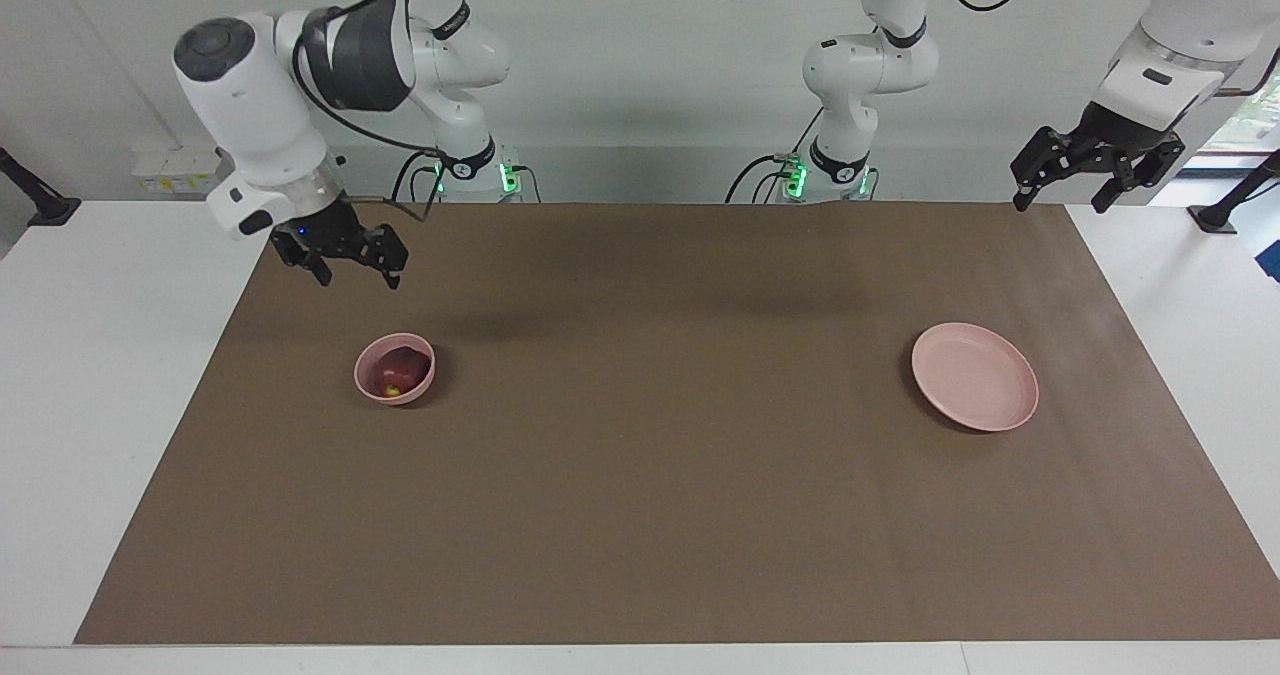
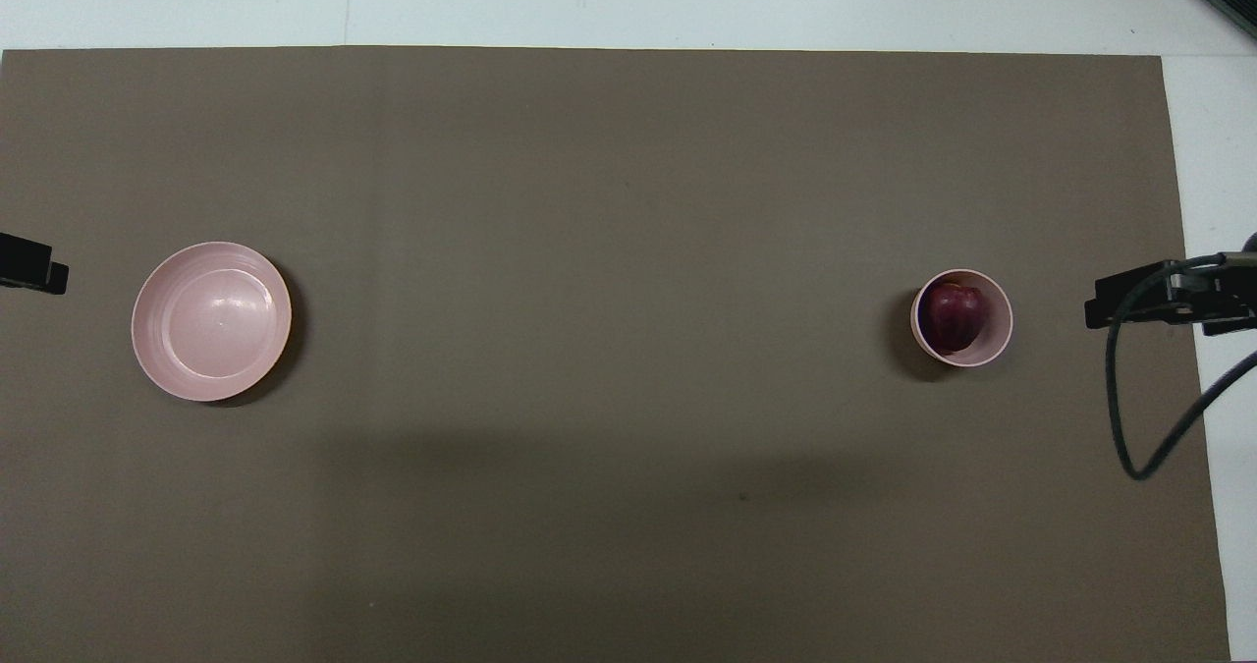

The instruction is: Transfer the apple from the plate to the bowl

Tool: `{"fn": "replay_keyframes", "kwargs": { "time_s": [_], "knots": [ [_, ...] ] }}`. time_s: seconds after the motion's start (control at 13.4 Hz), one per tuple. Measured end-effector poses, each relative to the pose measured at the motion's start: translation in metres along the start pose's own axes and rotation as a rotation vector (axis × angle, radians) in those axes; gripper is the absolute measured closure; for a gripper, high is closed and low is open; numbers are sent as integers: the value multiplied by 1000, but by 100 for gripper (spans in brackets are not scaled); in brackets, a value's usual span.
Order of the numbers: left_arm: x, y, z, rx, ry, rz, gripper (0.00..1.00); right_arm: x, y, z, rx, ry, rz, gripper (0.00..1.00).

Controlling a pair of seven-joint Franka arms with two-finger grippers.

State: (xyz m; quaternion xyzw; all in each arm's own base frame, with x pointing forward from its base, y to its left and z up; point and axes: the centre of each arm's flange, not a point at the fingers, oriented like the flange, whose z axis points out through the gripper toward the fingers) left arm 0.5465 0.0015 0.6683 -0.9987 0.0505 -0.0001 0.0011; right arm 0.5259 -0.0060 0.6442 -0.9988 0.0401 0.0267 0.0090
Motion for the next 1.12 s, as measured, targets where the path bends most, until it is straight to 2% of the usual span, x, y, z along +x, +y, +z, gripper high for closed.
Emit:
{"fn": "replay_keyframes", "kwargs": {
  "time_s": [0.3, 1.12],
  "knots": [
    [0, 0, 0, 0, 0, 0, 0, -3, 2, 1, 0, -9, 4, 0],
    [0, 0, 0, 0, 0, 0, 0, -1, 9, -3, -6, 21, 5, 0]
  ]
}}
